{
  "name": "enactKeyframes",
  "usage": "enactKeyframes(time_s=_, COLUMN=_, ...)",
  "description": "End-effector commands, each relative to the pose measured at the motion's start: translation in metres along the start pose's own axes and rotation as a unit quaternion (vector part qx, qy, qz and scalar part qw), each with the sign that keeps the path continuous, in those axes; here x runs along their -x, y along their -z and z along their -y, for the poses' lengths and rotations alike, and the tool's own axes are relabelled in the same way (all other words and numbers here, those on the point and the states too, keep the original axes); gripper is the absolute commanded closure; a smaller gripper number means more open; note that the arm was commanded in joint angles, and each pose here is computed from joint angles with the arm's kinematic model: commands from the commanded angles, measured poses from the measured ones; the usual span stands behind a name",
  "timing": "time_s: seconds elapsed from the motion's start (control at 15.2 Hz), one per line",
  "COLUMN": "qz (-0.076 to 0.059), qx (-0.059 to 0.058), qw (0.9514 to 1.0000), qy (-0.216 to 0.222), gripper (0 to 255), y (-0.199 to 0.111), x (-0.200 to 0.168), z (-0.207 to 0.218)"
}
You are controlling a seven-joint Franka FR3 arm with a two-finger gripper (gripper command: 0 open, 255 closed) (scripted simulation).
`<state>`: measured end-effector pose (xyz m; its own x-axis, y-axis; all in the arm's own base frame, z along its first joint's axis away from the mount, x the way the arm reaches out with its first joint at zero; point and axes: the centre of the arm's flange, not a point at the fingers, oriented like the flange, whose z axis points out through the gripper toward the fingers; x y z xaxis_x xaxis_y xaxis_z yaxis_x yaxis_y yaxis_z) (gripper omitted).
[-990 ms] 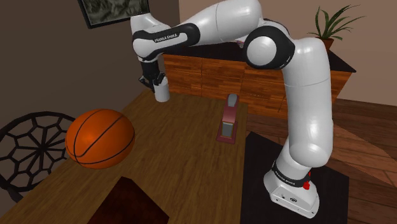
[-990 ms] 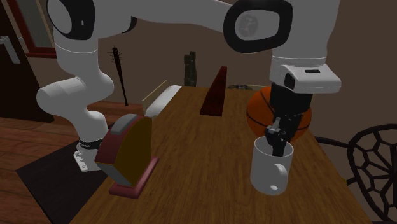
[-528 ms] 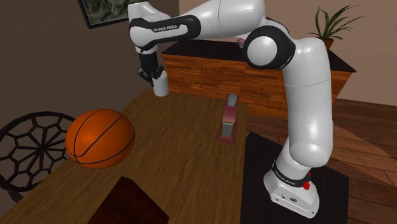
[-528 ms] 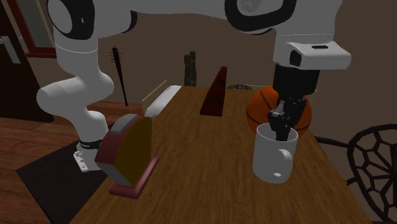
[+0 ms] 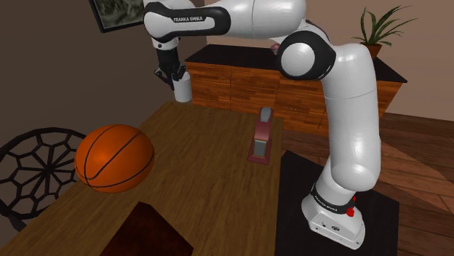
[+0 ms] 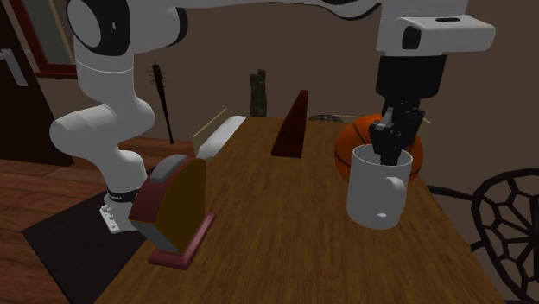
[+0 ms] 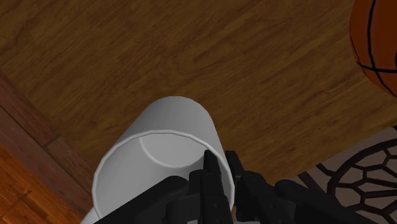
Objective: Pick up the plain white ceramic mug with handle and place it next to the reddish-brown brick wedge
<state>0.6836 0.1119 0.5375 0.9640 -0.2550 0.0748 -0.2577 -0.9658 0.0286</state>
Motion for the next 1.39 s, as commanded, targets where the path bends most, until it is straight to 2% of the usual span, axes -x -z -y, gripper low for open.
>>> enactKeyframes(time_s=0.0, qz=0.000, qx=0.000, qw=1.0000, qy=0.000, gripper=255, y=0.011, x=-0.001, z=0.000)
enactKeyframes(time_s=0.86, qz=0.000, qx=0.000, qw=1.0000, qy=0.000, gripper=255, y=0.079, x=-0.006, z=-0.002)
enactKeyframes(time_s=1.32, qz=0.000, qx=0.000, qw=1.0000, qy=0.000, gripper=255, y=0.086, x=0.079, z=0.034)
